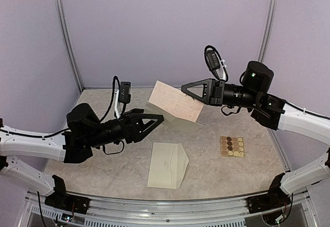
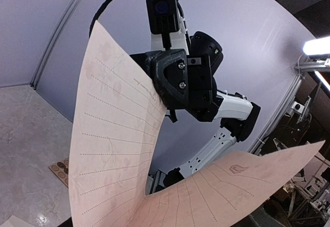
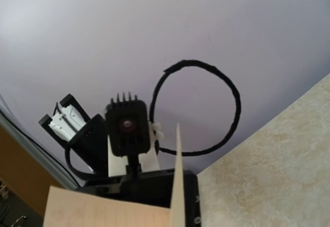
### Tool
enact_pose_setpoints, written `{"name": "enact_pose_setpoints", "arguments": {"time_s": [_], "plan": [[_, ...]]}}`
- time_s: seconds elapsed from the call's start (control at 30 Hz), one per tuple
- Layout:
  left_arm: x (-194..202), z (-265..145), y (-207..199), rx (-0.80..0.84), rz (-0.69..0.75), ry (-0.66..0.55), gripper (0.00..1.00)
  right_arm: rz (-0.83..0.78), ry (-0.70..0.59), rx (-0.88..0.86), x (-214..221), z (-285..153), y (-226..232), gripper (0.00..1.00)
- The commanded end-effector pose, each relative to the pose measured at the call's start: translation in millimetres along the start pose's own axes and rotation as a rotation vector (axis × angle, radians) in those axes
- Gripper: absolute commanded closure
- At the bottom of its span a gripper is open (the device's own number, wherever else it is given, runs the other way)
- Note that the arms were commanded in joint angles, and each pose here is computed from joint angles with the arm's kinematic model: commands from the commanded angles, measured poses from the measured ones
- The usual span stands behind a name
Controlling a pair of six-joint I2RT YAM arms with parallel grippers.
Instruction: Place the letter into the envelope and seal it
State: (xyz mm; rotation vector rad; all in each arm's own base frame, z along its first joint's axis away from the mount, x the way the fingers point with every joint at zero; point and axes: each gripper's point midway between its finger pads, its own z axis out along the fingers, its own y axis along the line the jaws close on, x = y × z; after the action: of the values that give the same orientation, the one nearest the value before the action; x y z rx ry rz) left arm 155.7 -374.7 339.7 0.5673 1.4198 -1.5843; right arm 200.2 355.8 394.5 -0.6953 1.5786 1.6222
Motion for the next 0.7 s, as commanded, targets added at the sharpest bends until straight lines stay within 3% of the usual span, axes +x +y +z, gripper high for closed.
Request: {"name": "enact_pose_setpoints", "arguments": {"time_s": [0.0, 0.43, 0.47, 0.67], "plan": [[-18, 5, -15, 0.051, 0.023, -0.056, 0.38, -0.010, -0.005, -0.022, 1, -3, 8, 1.00], [-9, 2, -9, 0.029, 0.013, -0.028, 0.95, -0.006, 0.001, 0.023, 12, -6, -5, 1.00], [-8, 1, -6, 0.016, 0.012, -0.023, 1.00, -0.012, -0.004, 0.025, 11, -8, -4, 0.96], [0, -2, 0, -0.020, 0.015, 0.011, 1.00, -0.080, -0.027, 0.025, 7, -18, 2, 0.54]]}}
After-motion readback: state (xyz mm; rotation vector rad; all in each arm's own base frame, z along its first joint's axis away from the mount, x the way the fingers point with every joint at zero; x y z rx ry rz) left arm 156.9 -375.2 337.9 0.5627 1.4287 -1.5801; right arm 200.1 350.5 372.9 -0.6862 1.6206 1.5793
